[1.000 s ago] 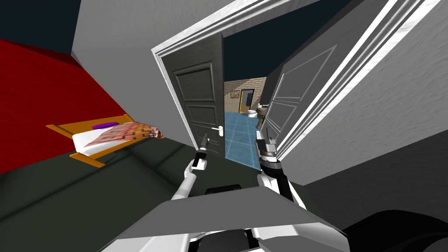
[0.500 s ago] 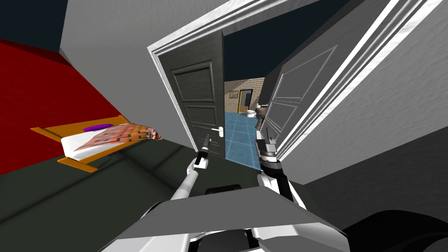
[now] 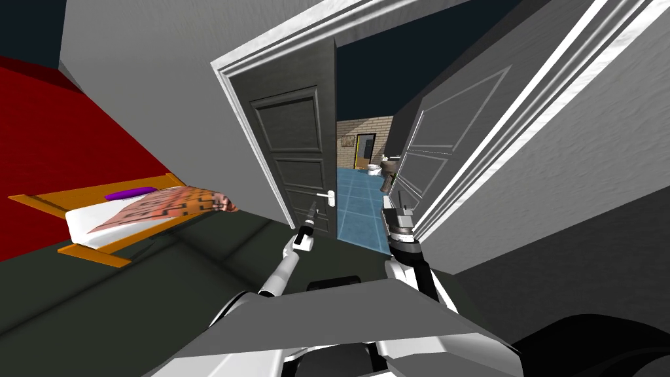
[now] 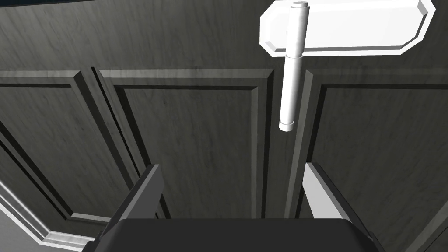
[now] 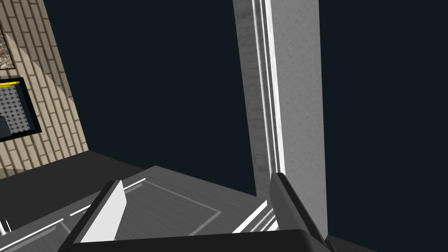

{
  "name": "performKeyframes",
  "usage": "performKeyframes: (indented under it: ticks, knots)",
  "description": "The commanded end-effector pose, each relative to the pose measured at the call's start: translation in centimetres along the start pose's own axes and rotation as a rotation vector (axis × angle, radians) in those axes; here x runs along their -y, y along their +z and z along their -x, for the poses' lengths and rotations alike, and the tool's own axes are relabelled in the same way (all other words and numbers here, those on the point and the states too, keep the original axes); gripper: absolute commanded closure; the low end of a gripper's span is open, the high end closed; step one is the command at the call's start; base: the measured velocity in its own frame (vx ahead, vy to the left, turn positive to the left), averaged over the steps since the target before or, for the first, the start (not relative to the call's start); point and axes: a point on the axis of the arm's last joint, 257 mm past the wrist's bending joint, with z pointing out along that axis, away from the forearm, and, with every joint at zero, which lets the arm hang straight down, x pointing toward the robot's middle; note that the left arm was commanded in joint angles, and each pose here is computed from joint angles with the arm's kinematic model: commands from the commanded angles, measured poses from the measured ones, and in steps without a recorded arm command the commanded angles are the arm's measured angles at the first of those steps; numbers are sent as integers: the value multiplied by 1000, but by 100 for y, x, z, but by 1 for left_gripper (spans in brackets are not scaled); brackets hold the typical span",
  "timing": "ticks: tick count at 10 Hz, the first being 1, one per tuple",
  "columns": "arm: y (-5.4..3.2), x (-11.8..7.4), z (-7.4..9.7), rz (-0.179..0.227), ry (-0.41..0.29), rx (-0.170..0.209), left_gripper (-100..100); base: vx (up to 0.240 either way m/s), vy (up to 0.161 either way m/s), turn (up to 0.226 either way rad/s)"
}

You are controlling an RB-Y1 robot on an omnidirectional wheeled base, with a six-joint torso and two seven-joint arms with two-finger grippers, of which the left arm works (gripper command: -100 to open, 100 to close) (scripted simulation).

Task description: Push the door open

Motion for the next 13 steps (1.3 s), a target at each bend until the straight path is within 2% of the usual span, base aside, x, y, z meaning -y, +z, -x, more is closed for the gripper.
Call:
performKeyframes:
  ticks: [1, 4, 13]
  knots:
    - [25, -93, -45, 23, -3, -10, -100, 37, 40, -44]
    - [96, -243, -164, 64, -10, -33, -100, 65, 68, -69]
    - [171, -563, -412, 157, -20, -76, -100, 53, 52, -42]
